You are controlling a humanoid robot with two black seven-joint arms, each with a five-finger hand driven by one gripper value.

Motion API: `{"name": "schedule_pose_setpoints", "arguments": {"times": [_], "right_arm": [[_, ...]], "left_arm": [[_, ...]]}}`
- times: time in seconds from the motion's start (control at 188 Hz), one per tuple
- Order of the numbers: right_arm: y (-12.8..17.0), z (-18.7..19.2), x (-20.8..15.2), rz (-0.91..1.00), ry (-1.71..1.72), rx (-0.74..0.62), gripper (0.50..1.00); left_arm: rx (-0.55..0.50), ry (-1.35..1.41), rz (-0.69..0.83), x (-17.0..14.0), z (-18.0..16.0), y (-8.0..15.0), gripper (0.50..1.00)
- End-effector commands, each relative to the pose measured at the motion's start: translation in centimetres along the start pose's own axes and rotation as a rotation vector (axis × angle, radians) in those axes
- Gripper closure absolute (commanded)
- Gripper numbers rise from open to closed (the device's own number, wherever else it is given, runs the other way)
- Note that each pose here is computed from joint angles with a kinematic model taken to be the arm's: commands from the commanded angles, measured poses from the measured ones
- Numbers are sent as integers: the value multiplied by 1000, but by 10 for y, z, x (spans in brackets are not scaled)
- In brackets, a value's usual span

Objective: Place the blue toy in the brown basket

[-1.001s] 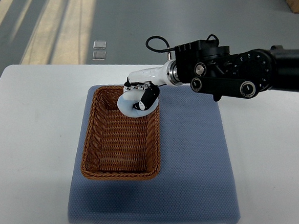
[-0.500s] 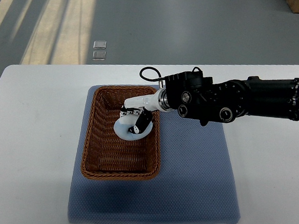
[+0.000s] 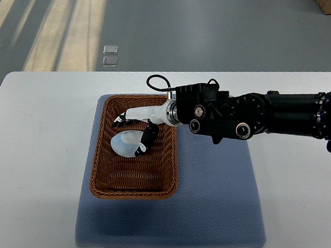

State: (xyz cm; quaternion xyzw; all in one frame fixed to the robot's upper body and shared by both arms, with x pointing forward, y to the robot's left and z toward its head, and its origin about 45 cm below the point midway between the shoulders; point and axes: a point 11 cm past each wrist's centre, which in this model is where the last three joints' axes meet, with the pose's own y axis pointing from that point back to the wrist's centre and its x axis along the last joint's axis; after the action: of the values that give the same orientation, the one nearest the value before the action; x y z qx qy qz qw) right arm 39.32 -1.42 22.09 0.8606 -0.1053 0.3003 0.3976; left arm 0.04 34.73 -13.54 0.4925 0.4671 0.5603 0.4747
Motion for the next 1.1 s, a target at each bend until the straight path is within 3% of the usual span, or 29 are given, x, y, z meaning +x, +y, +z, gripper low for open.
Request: {"name": "schedule_pose_setpoints", "arguments": {"times": [0.0,0.24,0.49,0.633,0.905,1.096], "right_arm": [[0,-1,0,-2,2,2,589],[6,2,10,22,-3,1,589],[30,21,62,198,-143,42,589],[46,57,80,329,-381,73,589],[84,120,113,667,-916,266,589],[108,180,93,855,-1281,346,589]], "left_arm": [[0,-1,0,0,0,0,500],[0,-1,0,0,0,0,500],[0,-1,0,0,0,0,500],[0,-1,0,0,0,0,500],[0,-1,0,0,0,0,500],[0,-1,0,0,0,0,500]]}}
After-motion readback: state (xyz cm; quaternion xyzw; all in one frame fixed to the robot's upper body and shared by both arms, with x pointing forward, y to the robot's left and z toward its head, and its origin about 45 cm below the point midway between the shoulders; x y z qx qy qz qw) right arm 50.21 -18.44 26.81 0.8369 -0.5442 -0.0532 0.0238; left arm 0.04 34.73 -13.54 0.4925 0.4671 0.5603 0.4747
